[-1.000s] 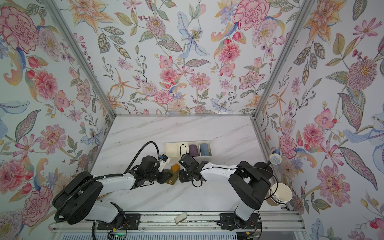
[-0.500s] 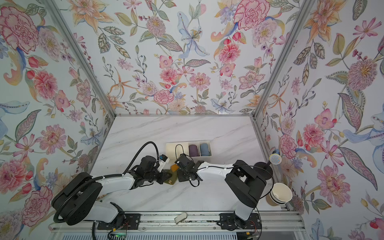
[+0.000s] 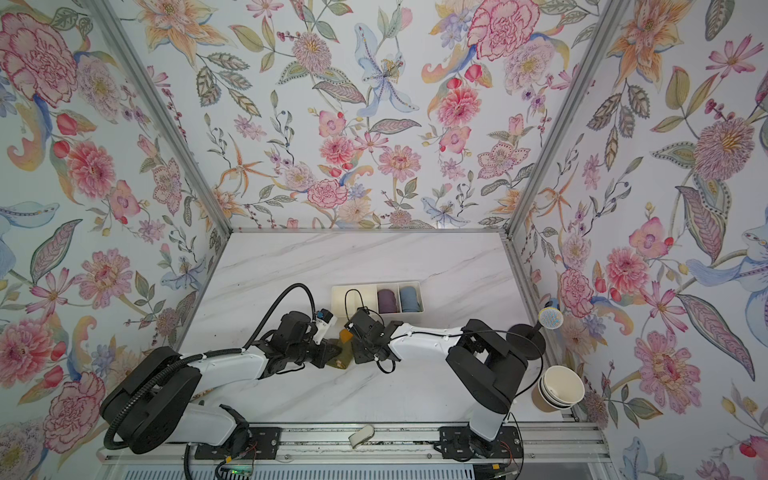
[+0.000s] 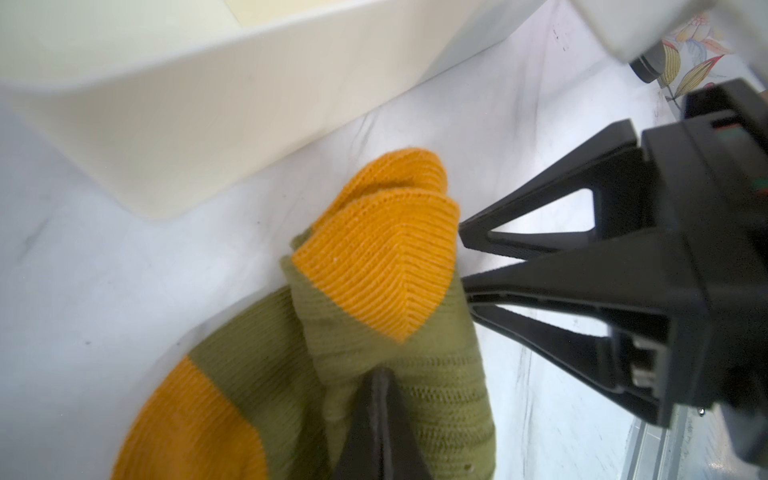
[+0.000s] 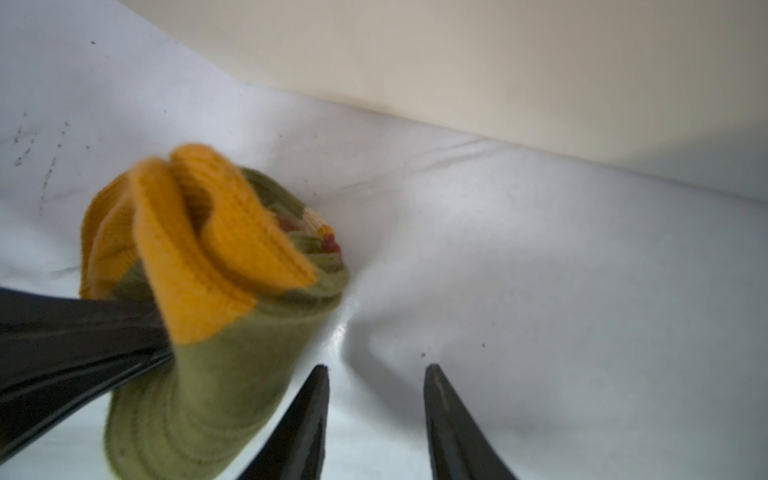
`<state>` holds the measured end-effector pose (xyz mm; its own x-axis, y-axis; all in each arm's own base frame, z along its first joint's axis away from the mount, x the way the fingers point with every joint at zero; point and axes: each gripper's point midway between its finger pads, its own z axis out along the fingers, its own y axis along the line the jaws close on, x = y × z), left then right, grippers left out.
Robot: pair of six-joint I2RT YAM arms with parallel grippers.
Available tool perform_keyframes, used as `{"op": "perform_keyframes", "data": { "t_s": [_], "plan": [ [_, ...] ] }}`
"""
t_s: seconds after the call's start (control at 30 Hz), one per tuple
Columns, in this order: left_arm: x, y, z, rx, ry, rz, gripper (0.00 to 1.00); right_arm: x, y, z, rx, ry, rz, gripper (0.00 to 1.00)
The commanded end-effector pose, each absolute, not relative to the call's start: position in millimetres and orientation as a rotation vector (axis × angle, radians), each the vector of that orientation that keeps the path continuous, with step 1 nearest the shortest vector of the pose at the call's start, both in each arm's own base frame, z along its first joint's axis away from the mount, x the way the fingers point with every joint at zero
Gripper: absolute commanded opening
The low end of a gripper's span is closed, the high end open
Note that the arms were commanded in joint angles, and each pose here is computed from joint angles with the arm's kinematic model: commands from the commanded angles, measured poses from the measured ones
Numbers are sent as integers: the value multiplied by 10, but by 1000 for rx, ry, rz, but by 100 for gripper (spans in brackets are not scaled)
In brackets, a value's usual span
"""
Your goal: Roll the socks
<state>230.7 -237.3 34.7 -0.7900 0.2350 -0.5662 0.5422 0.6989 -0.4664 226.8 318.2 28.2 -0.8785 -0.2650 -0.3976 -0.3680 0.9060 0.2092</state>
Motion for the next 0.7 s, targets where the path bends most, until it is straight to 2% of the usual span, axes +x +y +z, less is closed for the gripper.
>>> {"op": "perform_keyframes", "data": {
  "t_s": [0.0,0.67],
  "plan": [
    [2133,-2112,46,571,2590,-766,0,2305,3215,263,-485,2695,363,40],
    [2155,-2084,59,573,2591,-738,0,2279,3441,294,-512,2661,491,38]
  ]
}}
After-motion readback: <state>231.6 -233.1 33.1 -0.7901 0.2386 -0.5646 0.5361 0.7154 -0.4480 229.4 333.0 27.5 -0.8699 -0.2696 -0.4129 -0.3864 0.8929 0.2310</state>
